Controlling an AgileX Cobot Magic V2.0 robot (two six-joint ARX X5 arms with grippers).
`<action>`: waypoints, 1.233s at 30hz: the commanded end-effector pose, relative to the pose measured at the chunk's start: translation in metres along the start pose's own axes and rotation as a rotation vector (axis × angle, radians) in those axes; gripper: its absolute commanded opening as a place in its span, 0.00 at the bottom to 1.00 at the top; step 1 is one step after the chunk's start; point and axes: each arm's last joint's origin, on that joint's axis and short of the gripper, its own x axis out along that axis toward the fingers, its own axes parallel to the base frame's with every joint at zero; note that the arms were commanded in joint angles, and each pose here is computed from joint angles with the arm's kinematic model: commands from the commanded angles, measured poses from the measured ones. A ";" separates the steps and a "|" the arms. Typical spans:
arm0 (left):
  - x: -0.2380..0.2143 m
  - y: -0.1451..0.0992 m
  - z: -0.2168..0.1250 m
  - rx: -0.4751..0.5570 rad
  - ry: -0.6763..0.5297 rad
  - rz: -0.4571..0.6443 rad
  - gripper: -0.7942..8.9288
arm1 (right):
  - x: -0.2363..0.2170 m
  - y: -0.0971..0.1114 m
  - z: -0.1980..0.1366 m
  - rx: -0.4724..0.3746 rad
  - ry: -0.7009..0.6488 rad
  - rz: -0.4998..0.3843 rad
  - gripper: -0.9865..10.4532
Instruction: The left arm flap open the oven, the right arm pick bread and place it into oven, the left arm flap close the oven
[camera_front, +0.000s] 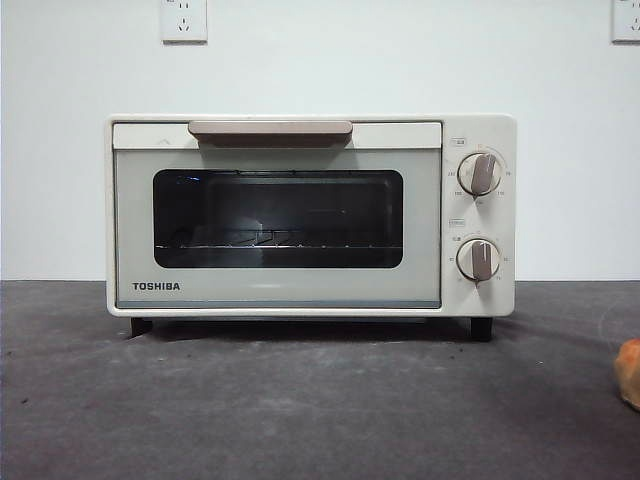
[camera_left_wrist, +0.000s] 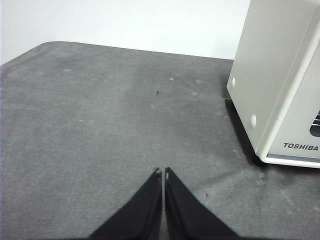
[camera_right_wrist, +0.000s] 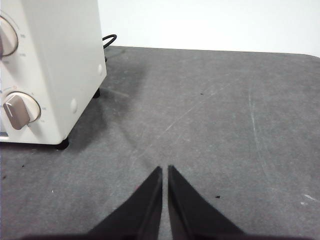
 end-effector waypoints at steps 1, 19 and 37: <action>0.002 0.001 -0.006 -0.048 0.018 0.006 0.09 | 0.000 0.000 -0.001 0.072 -0.008 0.005 0.10; -0.008 -0.009 0.047 -0.375 -0.052 -0.120 0.09 | -0.021 0.007 0.058 0.426 -0.074 0.134 0.10; -0.001 -0.040 0.177 -0.297 0.102 -0.436 0.09 | -0.047 0.018 0.172 0.317 0.177 0.395 0.10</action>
